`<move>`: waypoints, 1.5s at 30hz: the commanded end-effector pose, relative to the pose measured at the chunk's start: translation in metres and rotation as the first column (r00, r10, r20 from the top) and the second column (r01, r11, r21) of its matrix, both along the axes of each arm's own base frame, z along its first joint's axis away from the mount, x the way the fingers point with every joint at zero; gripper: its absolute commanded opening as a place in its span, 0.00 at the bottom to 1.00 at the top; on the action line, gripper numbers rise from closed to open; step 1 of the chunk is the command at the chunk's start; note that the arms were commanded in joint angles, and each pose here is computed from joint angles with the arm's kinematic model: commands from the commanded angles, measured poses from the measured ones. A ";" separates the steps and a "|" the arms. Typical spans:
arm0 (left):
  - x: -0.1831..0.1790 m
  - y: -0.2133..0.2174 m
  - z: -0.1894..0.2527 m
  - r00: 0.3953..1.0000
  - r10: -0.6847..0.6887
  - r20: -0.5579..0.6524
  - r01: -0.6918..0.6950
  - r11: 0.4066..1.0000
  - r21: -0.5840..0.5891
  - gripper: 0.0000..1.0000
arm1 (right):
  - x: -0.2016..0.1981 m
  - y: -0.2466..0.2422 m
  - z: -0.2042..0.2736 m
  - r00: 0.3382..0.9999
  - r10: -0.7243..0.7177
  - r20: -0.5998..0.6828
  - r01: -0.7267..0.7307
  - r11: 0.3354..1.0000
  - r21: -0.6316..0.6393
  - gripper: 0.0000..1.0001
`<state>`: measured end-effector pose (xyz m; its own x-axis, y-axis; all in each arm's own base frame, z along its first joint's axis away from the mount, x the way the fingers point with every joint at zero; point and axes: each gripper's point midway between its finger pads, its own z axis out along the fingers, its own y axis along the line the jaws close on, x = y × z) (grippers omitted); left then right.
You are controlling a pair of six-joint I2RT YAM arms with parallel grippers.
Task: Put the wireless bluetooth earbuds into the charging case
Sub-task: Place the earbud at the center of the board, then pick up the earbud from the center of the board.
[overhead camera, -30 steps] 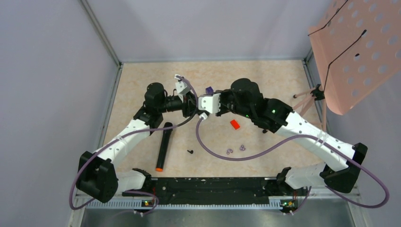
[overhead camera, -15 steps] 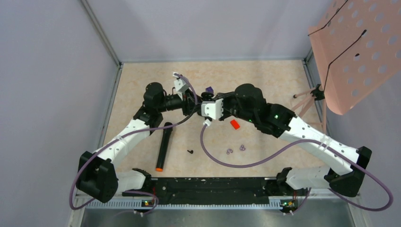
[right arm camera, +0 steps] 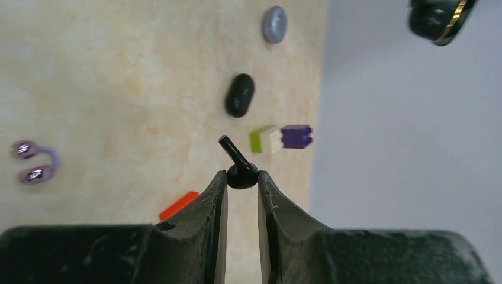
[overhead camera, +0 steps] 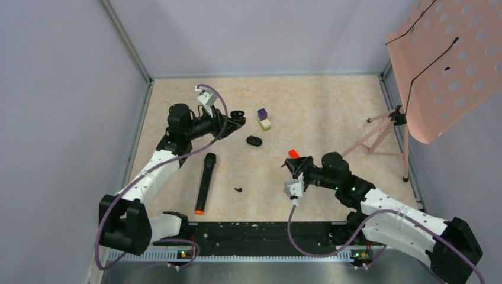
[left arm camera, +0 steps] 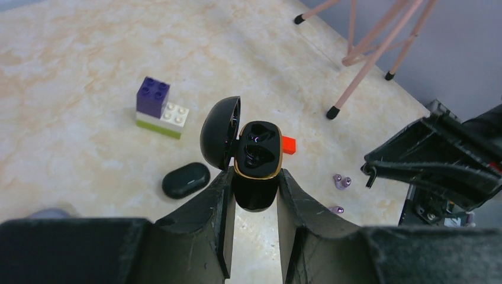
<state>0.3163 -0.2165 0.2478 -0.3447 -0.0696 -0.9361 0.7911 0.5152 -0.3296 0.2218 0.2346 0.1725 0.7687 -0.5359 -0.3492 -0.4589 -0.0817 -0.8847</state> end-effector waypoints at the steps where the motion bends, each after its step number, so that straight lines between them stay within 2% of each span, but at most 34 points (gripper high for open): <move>1: 0.005 0.020 0.006 0.994 0.079 -0.079 -0.083 0.996 -0.043 0.00 | -0.022 0.025 -0.005 0.960 0.277 0.053 -0.279 0.959 0.044 0.00; 7: 0.004 0.031 0.003 0.989 0.113 -0.098 -0.116 0.993 -0.030 0.00 | -0.028 0.039 -0.060 0.884 0.468 0.006 -0.467 0.883 -0.054 0.00; 13: 0.003 0.031 0.003 0.986 0.118 -0.115 -0.123 0.992 -0.042 0.00 | -0.032 0.058 -0.088 0.778 0.629 0.009 -0.624 0.774 -0.108 0.00; 20: 0.001 0.033 0.006 0.988 0.128 -0.089 -0.131 0.991 -0.032 0.00 | -0.034 0.053 -0.129 0.669 0.734 -0.120 -0.736 0.631 -0.246 0.00; 25: 0.001 0.033 0.007 0.988 0.134 -0.082 -0.138 0.989 -0.047 0.00 | -0.031 0.043 -0.146 0.623 0.757 -0.196 -0.770 0.550 -0.323 0.06; 28: 0.001 0.033 0.007 0.988 0.134 -0.080 -0.139 0.989 -0.054 0.00 | -0.026 0.040 -0.151 0.613 0.760 -0.218 -0.772 0.517 -0.370 0.25; 30: 0.001 0.033 0.009 0.988 0.135 -0.079 -0.140 0.988 -0.059 0.00 | -0.017 0.038 -0.145 0.640 0.734 -0.228 -0.750 0.530 -0.396 0.39; 31: 0.001 0.033 0.009 0.988 0.136 -0.077 -0.141 0.988 -0.061 0.00 | -0.011 0.037 -0.141 0.667 0.706 -0.238 -0.728 0.548 -0.412 0.42; 36: -0.001 0.034 0.012 0.988 0.138 -0.066 -0.143 0.987 -0.070 0.00 | 0.011 0.019 -0.099 0.778 0.569 -0.265 -0.623 0.648 -0.439 0.46; 39: -0.003 0.036 0.013 0.986 0.154 -0.059 -0.158 0.985 -0.075 0.00 | 0.012 0.013 -0.067 0.848 0.399 -0.348 -0.515 0.775 -0.367 0.48; 41: -0.002 0.040 0.014 0.981 0.185 -0.060 -0.189 0.979 -0.076 0.00 | 0.012 0.015 -0.049 0.867 0.215 -0.449 -0.372 0.879 -0.298 0.49; 42: -0.001 0.044 0.013 0.974 0.213 -0.074 -0.218 0.973 -0.075 0.00 | 0.016 0.017 -0.041 0.856 0.087 -0.510 -0.251 0.932 -0.262 0.49; 43: 0.002 0.049 0.012 0.966 0.244 -0.089 -0.251 0.965 -0.071 0.00 | 0.020 0.019 -0.035 0.817 -0.040 -0.576 -0.117 0.965 -0.233 0.48; 44: 0.004 0.054 0.011 0.954 0.279 -0.107 -0.287 0.956 -0.067 0.00 | 0.027 0.020 -0.030 0.749 -0.162 -0.642 0.026 0.976 -0.215 0.46; 45: 0.006 0.058 0.009 0.943 0.310 -0.119 -0.318 0.946 -0.060 0.00 | 0.033 0.020 -0.028 0.654 -0.267 -0.708 0.162 0.963 -0.214 0.45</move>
<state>0.3130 -0.1760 0.2468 -0.4280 -0.1979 -0.8818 0.6345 0.6290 -0.4492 0.2408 0.2500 0.1162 0.7387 -0.4954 -0.4571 -0.6739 -0.5289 -0.5158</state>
